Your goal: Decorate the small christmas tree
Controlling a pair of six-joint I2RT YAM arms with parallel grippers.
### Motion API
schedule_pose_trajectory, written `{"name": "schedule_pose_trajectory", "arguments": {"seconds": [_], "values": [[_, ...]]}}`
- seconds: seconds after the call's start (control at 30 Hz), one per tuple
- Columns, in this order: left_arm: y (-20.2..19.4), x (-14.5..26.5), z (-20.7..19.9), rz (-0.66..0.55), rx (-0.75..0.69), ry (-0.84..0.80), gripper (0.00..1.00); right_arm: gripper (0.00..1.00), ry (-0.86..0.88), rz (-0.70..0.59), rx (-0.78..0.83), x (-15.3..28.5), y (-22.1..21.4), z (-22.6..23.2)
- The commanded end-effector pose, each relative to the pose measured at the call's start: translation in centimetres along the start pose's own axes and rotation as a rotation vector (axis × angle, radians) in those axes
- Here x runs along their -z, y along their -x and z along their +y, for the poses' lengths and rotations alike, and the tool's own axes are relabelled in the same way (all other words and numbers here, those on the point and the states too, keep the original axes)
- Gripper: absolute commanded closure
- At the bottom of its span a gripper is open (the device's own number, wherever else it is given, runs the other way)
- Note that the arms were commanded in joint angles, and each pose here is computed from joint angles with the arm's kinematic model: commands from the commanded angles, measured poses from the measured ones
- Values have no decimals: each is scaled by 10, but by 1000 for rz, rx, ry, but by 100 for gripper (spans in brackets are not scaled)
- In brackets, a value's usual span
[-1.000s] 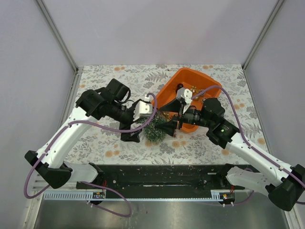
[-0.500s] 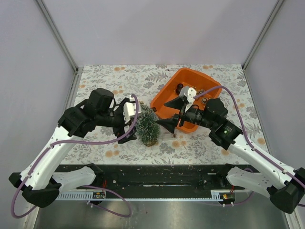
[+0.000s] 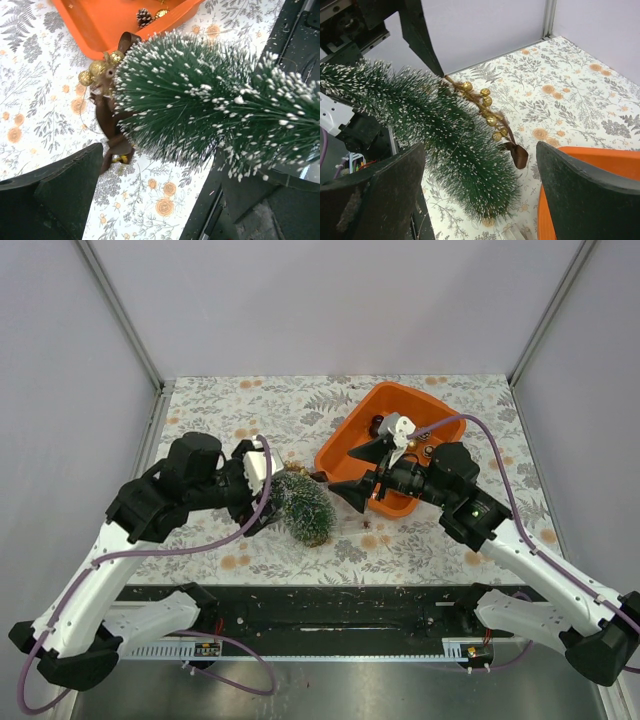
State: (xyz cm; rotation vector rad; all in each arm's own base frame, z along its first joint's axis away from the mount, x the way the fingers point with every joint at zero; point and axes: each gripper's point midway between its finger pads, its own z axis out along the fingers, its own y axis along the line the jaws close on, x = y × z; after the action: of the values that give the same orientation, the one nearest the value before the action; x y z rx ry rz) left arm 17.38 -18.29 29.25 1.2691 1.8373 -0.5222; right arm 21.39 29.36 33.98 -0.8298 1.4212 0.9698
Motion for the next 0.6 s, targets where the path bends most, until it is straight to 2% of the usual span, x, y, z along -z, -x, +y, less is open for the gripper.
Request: {"name": "schedule_pose_trajectory", "arguments": {"seconds": [0.0, 0.43, 0.57], "values": [[6, 14, 14, -50, 2, 116, 1, 1, -39, -51, 33, 3, 28, -3], [25, 54, 17, -163, 79, 237, 1, 0, -140, -38, 42, 6, 27, -20], [8, 58, -11, -163, 42, 133, 1, 1, -138, -30, 39, 4, 24, -21]]}}
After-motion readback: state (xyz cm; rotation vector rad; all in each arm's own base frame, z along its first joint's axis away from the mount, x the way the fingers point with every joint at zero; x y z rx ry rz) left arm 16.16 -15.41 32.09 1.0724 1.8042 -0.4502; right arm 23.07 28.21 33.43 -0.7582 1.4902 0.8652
